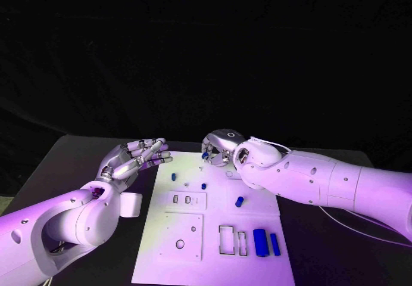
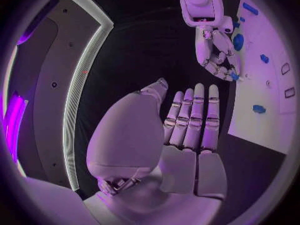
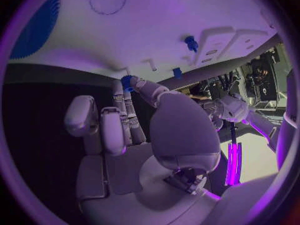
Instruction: Assemble the parts on the task board
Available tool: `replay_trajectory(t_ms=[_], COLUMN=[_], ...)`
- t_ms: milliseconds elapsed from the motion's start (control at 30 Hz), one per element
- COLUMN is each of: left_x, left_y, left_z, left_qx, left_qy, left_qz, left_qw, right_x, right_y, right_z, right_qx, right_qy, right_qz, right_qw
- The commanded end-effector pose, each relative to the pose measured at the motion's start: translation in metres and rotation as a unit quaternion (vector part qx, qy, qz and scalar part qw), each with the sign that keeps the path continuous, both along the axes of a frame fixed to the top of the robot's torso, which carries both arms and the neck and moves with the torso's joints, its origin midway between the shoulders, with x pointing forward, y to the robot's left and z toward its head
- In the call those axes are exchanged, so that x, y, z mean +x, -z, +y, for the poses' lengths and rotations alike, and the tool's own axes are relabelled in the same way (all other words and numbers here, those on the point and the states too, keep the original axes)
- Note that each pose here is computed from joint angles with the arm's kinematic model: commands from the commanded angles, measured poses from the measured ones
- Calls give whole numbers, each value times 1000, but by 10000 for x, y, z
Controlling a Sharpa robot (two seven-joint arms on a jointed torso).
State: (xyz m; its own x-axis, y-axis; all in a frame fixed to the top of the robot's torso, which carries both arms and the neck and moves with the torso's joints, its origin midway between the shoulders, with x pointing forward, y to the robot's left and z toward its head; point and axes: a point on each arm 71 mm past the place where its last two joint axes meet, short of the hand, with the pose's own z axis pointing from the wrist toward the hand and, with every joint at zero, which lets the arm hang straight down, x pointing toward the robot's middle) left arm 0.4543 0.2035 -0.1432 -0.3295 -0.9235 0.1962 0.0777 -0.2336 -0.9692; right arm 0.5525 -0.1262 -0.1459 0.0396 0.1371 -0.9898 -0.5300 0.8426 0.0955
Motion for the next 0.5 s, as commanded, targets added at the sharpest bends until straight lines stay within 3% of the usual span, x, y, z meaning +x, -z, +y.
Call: replay_trajectory(t_ms=[33,500], left_x=[-5,-2], left_y=[-16,-13], left_z=[-22,-14], left_qx=[-4,-4], left_qy=[10,10], left_qz=[-5,-4], left_qw=[1000,1000], right_x=[-7,-43], right_y=[42,42], right_z=[-7,5], right_qx=[-11,-6], right_qy=[5,-3], right_qz=[1,0], right_qw=[1000,1000])
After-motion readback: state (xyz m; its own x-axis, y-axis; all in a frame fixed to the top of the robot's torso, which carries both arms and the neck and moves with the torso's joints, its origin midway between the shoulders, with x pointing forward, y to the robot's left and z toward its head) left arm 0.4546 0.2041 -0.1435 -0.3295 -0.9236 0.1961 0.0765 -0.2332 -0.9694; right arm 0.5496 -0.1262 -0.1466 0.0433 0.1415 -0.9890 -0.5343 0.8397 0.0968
